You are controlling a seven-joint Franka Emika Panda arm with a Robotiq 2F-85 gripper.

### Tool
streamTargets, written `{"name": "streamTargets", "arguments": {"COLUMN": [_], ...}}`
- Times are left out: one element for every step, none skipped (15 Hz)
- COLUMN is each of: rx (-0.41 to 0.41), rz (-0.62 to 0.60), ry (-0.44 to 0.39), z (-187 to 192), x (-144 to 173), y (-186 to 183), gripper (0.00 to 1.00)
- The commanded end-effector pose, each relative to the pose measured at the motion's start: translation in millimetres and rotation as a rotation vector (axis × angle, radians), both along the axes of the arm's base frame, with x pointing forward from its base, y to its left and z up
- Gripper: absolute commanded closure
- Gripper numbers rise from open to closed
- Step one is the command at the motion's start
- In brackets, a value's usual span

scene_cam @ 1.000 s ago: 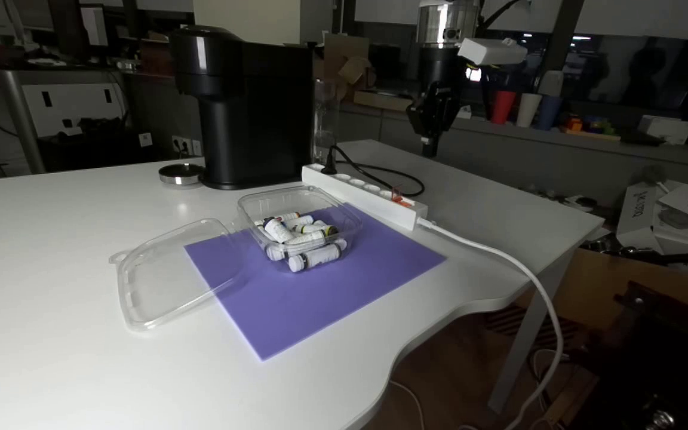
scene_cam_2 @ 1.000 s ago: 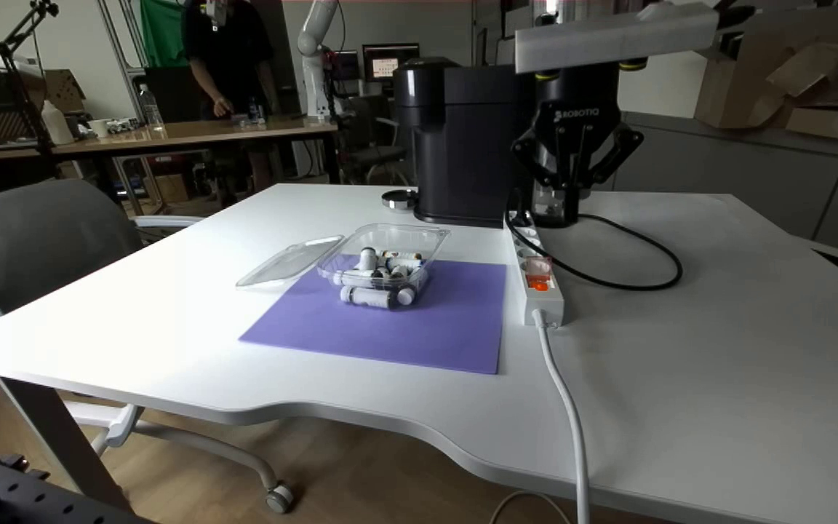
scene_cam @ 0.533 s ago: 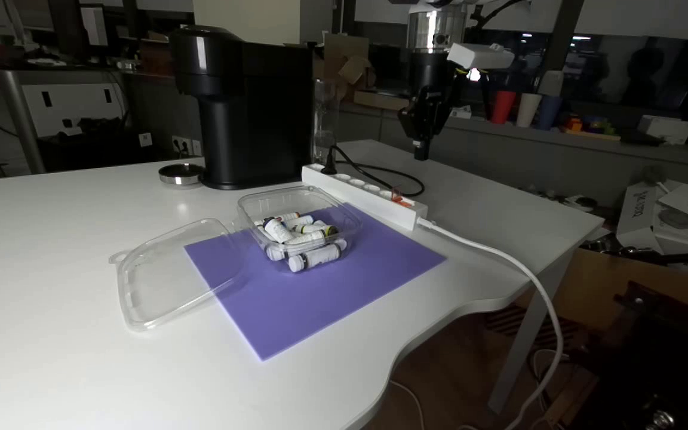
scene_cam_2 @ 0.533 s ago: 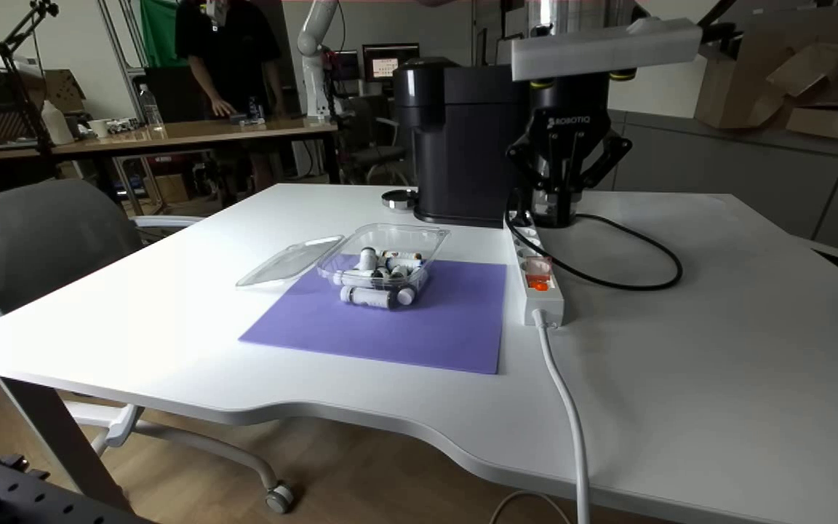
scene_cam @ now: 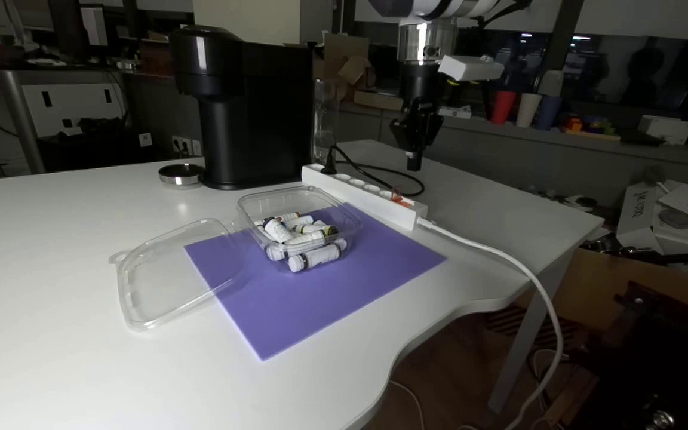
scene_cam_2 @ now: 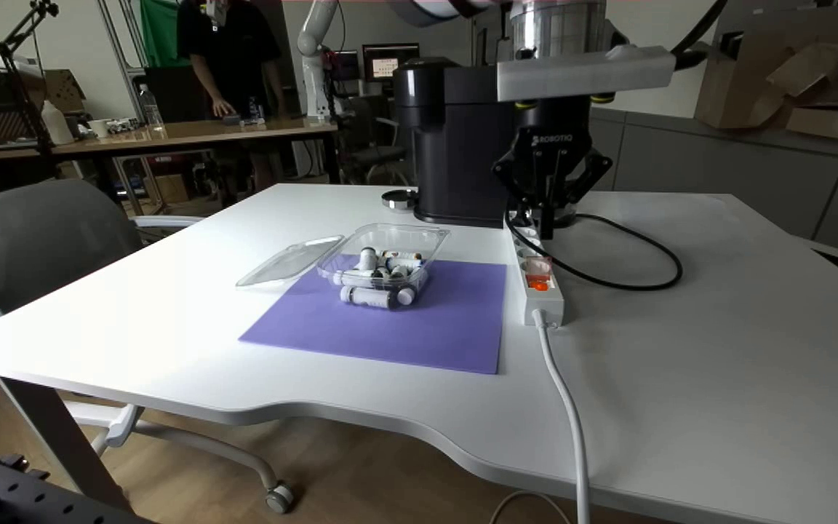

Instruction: Turn on the switch of the adapter

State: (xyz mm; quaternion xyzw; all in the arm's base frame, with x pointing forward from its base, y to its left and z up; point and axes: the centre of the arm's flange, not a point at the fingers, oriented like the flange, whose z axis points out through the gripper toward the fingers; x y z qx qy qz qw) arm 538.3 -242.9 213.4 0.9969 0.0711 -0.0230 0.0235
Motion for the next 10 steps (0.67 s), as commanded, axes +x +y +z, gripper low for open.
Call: {"name": "streamTargets", "arguments": {"rx": [-0.009,-0.008,-0.007,-0.008,-0.01,-0.011,-0.011,-0.015,-0.018,-0.019], "rz": [0.014,0.018,0.022,0.025,0.027,0.03,0.034,0.041,0.045,0.047], "ry": [0.005,0.009,0.009,0.012,0.01,0.011,0.014,0.016,0.021,0.023], "z": [-22,-27,-30,-34,-36,-39,-40,-42,-42,-43], "x": [12,13,13,11,11,12,12,12,12,12], "y": [6,8,10,11,11,10,10,9,8,7], "gripper": [1.0,1.0,1.0,1.0,1.0,1.0,1.0,1.0,1.0,1.0]}}
